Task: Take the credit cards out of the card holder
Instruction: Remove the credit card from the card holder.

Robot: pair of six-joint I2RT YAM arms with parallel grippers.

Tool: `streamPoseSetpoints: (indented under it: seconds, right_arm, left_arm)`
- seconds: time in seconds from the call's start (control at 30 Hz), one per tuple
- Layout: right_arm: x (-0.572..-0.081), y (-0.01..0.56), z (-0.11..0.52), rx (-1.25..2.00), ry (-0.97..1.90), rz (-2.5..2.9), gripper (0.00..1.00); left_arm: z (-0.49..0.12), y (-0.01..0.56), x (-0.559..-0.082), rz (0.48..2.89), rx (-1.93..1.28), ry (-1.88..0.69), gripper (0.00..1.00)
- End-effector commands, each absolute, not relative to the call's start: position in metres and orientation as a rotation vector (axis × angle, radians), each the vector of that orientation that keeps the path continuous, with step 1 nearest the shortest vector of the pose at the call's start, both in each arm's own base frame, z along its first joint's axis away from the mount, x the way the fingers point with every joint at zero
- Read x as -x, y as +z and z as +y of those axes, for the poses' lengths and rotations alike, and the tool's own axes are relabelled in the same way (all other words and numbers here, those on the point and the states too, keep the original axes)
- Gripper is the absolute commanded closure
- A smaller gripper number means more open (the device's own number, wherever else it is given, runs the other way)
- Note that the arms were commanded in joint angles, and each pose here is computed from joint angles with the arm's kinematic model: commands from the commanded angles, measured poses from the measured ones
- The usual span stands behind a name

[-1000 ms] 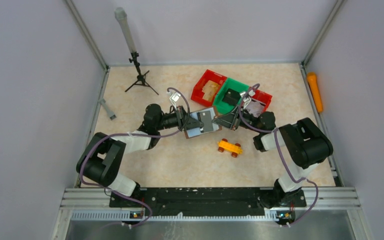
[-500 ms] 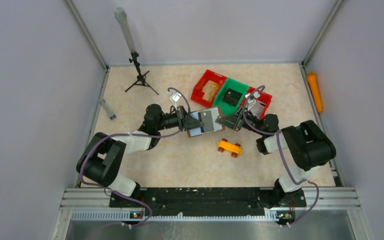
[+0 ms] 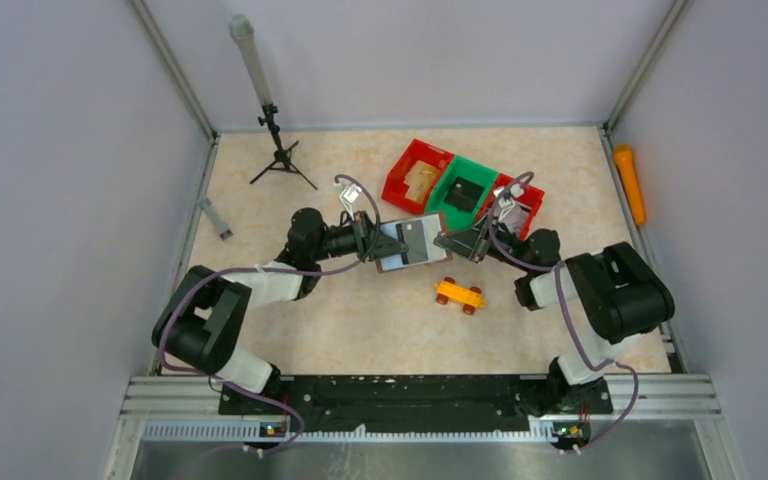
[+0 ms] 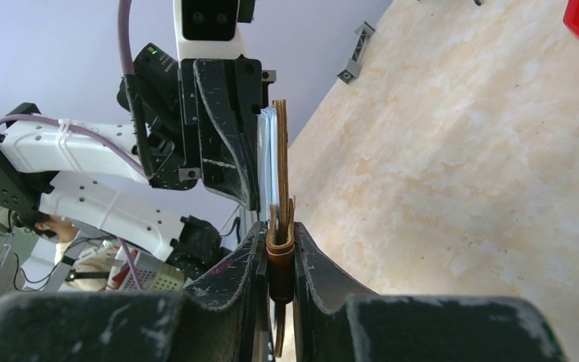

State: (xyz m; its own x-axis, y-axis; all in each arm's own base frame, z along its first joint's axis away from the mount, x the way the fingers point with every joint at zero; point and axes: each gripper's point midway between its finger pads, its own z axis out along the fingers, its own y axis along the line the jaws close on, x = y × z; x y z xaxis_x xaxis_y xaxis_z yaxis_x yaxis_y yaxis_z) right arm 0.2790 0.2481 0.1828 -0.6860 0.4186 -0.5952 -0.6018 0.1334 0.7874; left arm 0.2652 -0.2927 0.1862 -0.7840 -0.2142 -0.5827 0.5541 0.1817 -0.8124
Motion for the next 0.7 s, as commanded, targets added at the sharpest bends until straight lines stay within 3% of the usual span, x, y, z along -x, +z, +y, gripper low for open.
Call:
streamPoseSetpoints:
  seconds: [0.0,0.47,0.67]
  right_arm:
    - [-0.28,0.231,0.233,0.281,1.581,1.373,1.0]
    - [-0.285,0.227,0.231,0.261,1.583,1.392,1.0]
    - [-0.299,0.204,0.236,0.199,1.625,1.494,1.0]
  left_arm:
    - [-0.288,0.206,-0.269,1.776,-0.352,-1.642,0.99]
    - [-0.284,0.206,-0.271,1.773,-0.334,-1.627,1.0]
    - [-0.259,0.209,-0.281,1.763,-0.247,-1.465,1.0]
